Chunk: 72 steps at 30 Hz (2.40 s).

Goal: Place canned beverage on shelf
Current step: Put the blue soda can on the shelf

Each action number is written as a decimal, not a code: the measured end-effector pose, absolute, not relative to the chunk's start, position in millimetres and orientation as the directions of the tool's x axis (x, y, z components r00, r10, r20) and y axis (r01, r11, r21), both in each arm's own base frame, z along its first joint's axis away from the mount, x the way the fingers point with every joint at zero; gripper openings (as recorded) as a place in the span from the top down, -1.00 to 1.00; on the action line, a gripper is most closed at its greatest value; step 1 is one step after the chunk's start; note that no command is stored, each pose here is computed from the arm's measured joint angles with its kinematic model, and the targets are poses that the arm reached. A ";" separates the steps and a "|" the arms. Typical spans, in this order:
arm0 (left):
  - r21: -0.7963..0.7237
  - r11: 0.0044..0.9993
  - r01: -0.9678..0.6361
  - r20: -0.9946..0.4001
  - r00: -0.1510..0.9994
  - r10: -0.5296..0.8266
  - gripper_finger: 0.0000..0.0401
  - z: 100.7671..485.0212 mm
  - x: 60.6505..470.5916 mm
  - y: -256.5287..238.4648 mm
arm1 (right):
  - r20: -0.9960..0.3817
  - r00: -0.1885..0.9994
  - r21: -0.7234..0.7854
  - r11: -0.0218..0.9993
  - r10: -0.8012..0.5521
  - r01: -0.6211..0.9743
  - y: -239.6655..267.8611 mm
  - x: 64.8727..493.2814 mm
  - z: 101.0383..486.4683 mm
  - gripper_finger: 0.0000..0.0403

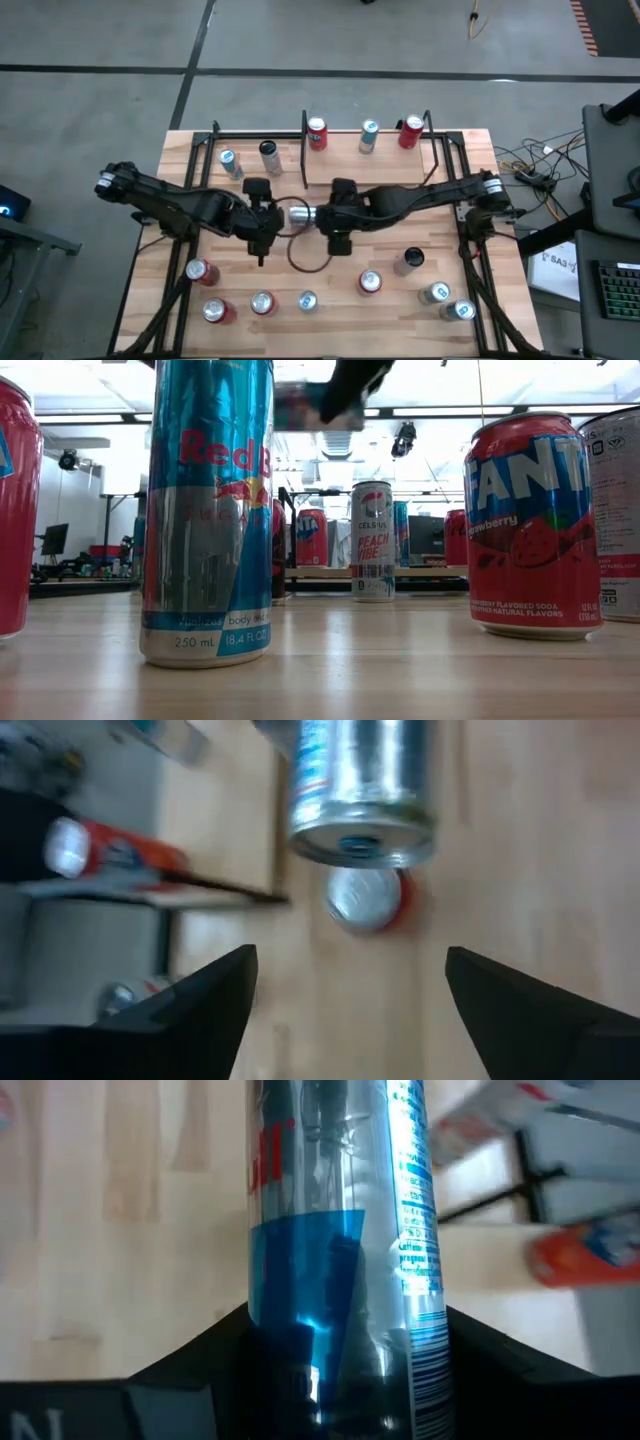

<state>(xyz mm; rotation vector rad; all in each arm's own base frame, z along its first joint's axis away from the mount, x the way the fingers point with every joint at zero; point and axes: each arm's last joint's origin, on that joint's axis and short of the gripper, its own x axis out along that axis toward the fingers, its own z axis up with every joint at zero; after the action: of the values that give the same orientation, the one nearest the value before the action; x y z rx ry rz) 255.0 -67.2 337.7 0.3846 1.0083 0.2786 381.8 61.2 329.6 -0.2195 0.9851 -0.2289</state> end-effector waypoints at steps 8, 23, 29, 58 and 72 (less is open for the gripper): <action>0.406 0.910 -0.091 -0.510 0.803 0.308 -0.43 342.7 245.1 -67.6 | -0.684 0.650 -0.283 0.942 -0.331 0.182 88.3 327.5 344.6 -0.08; 0.101 0.986 -0.132 0.323 0.942 0.094 -0.38 284.4 234.8 -68.3 | 0.048 0.976 -0.199 0.955 -0.213 0.218 100.4 286.8 295.1 -0.08; 0.091 0.992 -0.089 0.401 0.915 0.045 -0.38 267.9 256.6 -74.8 | 0.158 0.967 -0.236 0.943 -0.201 0.234 103.8 295.9 282.3 -0.08; 0.177 0.981 -0.075 0.405 0.914 -0.003 -0.10 274.0 321.5 -90.6 | 0.127 0.974 -0.263 0.940 -0.190 0.218 108.2 309.9 276.7 -0.08; 0.209 0.955 -0.211 0.191 0.967 0.172 -0.02 286.3 305.4 -82.0 | 0.039 0.963 -0.202 0.941 -0.268 0.271 106.6 310.9 275.6 -0.67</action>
<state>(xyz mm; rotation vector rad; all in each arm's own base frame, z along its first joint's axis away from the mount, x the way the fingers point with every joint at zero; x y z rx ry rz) 305.4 -82.0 286.3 0.2306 -0.1719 0.1951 310.9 106.6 275.6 -0.2072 -0.0108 -0.2749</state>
